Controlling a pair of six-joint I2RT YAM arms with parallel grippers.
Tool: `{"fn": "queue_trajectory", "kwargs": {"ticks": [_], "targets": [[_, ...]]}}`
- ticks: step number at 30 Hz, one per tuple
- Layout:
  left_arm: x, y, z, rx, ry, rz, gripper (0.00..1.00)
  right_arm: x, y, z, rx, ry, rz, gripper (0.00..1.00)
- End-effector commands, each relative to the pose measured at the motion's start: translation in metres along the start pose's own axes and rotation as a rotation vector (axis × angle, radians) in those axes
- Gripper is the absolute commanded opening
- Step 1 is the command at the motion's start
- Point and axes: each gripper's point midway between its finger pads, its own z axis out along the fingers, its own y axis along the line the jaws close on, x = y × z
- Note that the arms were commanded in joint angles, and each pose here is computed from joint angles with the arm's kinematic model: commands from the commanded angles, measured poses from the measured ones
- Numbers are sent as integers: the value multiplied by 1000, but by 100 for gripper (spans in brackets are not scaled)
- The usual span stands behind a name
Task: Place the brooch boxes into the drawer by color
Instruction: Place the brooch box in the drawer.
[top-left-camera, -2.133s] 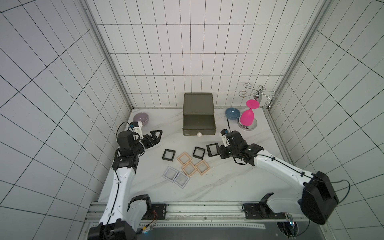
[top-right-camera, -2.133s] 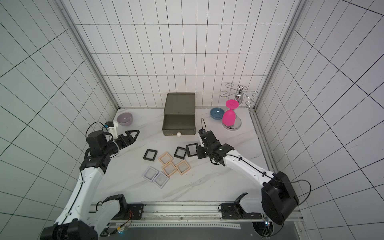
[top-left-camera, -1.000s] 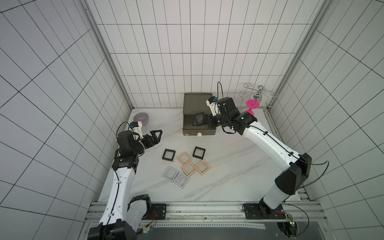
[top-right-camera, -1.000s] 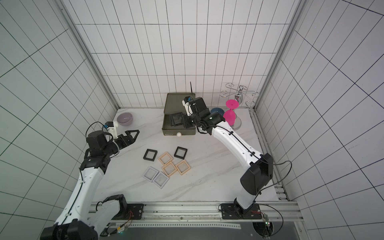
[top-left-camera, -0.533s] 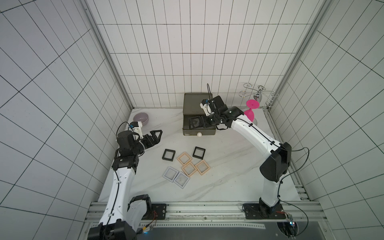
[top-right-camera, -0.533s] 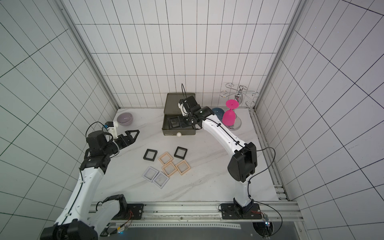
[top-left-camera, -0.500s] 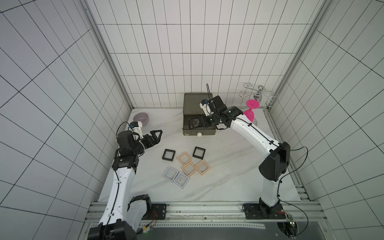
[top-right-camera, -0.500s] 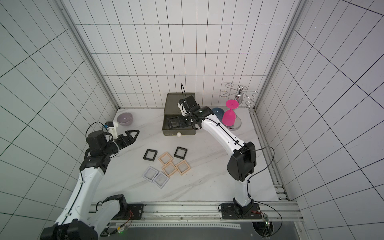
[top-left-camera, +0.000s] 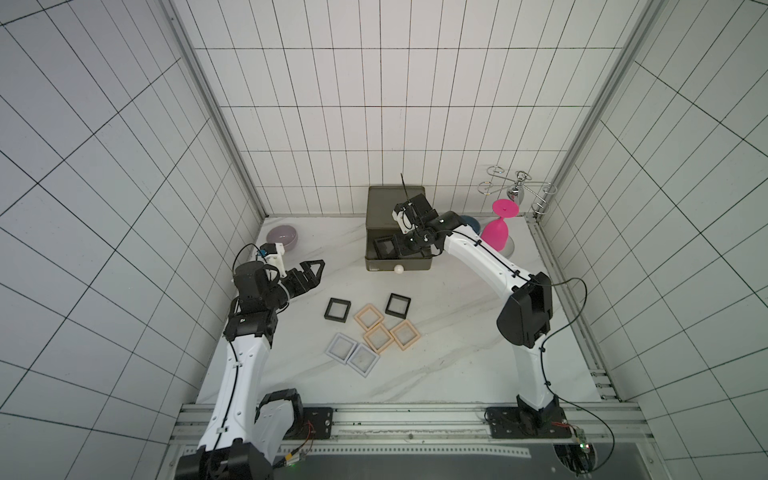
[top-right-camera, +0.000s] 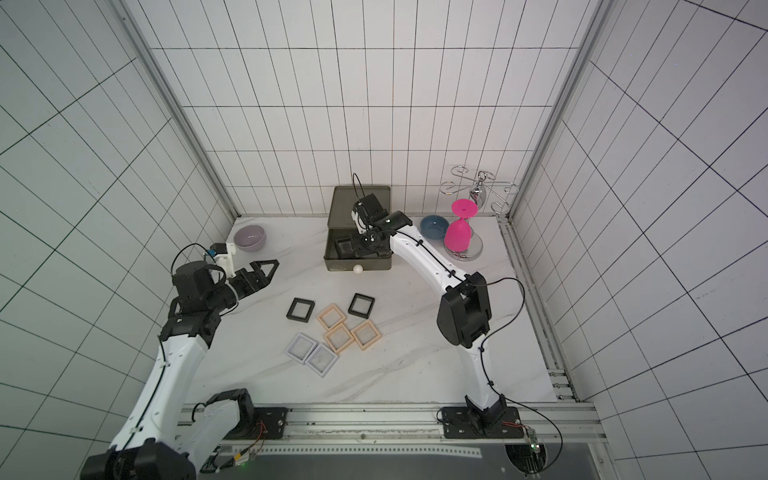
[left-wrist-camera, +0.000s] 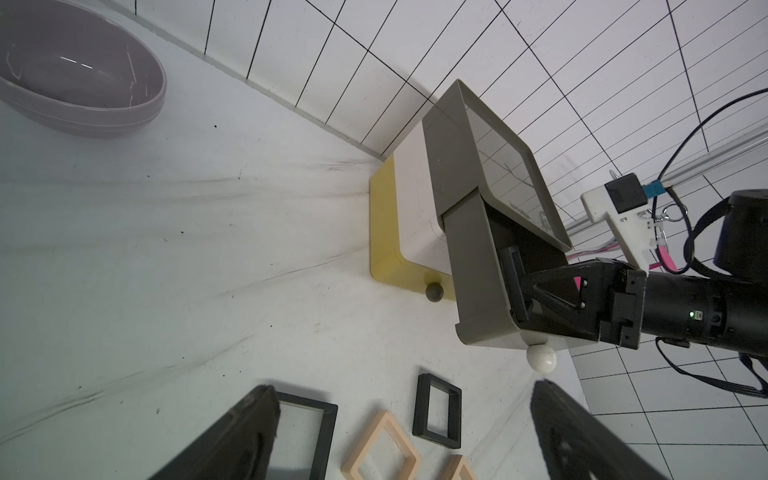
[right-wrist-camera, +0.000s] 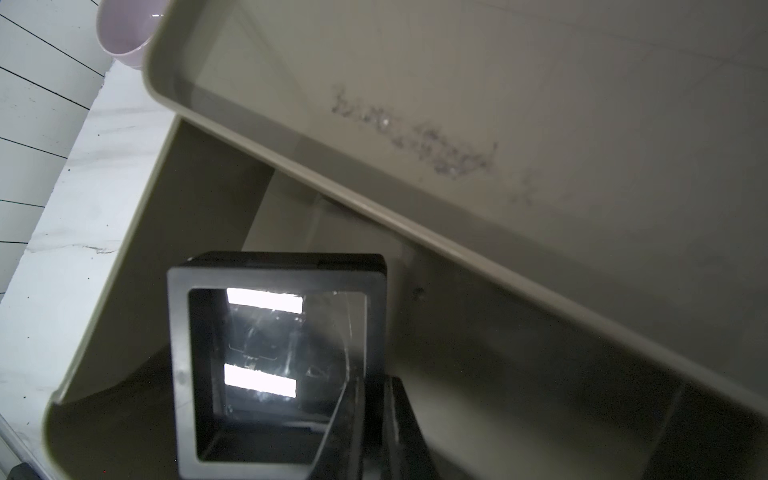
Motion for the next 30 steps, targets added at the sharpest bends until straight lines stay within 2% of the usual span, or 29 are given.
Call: {"fn": "queue_trajectory", "kwargs": {"ticks": [1,4,6,10,12,15,18,22,30], "targets": [[-2,-1,-2,9,-18,16,98,-18,-5,-4,19,-44,19,19],[-2,-1,-2,9,-18,13,99,-22,-5,-5,21,-56,25,41],[-3,-1,-2,10,-18,14,99,-24,-4,-8,20,-64,26,46],[-3,-1,-2,10,-18,14,99,-28,-2,-19,17,-85,24,47],[-2,-1,-1,10,-17,15,99,-28,-3,-26,23,-92,24,41],[-2,0,-1,8,-16,13,99,-21,-10,-29,55,-85,19,21],[-2,-1,-1,8,-16,13,99,-11,-19,-23,73,-54,21,12],[-1,-1,-2,9,-16,11,98,-4,-24,-18,85,-23,18,7],[-1,-1,-3,5,-19,15,99,12,-29,-6,112,44,11,7]]}}
